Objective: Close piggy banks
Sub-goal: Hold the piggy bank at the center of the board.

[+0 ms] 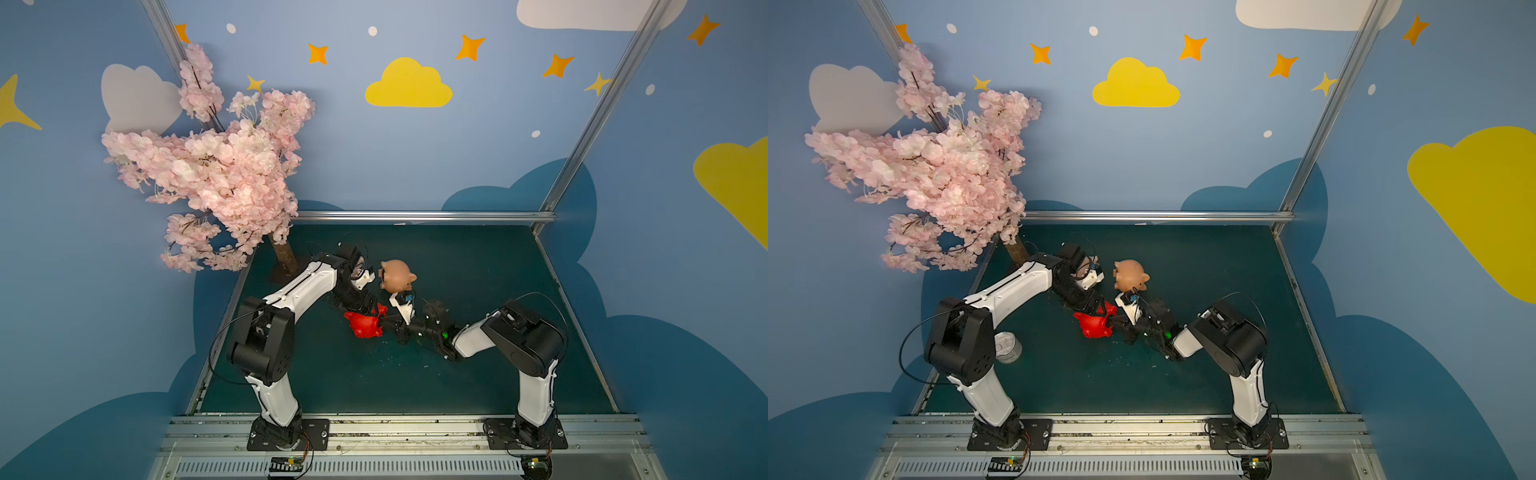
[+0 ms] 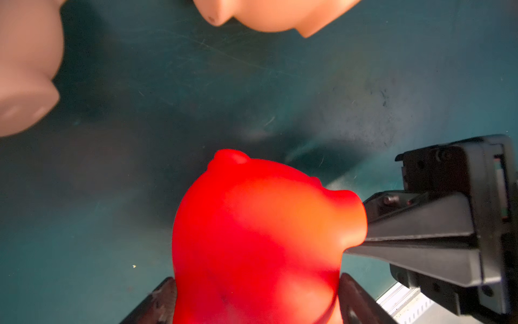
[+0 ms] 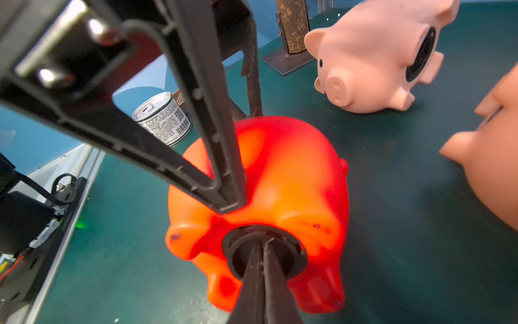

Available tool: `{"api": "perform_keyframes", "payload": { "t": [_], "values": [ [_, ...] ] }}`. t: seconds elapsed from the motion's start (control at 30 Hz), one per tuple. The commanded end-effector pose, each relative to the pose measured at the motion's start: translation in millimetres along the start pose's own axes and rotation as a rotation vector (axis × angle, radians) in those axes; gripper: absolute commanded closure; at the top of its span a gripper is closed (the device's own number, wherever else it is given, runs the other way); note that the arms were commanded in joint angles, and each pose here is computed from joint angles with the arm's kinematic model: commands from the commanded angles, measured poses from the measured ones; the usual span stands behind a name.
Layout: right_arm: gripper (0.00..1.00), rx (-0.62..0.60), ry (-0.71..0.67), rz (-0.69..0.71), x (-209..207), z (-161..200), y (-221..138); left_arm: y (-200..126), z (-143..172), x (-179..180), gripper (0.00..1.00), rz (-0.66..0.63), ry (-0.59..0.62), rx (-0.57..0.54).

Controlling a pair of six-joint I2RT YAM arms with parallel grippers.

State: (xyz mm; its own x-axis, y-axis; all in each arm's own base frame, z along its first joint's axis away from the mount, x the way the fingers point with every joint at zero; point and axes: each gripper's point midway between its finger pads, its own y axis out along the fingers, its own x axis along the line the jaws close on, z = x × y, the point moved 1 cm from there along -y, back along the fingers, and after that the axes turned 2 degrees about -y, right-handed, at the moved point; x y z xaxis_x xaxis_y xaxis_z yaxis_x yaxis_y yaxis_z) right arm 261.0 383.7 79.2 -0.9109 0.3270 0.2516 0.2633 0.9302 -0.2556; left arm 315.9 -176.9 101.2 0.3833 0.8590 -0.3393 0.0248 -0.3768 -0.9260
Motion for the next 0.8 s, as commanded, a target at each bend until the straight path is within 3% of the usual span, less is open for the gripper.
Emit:
{"api": "perform_keyframes", "payload": {
  "t": [0.0, 0.77],
  "values": [
    [1.00, -0.056, -0.090, 0.009, 0, -10, 0, 20, 25, 1, 0.15, 0.009, -0.010, 0.107],
    [1.00, -0.097, 0.177, 0.021, 2, -14, 11, 21, 26, -2, 0.16, 0.015, -0.021, 0.115]
  ]
}}
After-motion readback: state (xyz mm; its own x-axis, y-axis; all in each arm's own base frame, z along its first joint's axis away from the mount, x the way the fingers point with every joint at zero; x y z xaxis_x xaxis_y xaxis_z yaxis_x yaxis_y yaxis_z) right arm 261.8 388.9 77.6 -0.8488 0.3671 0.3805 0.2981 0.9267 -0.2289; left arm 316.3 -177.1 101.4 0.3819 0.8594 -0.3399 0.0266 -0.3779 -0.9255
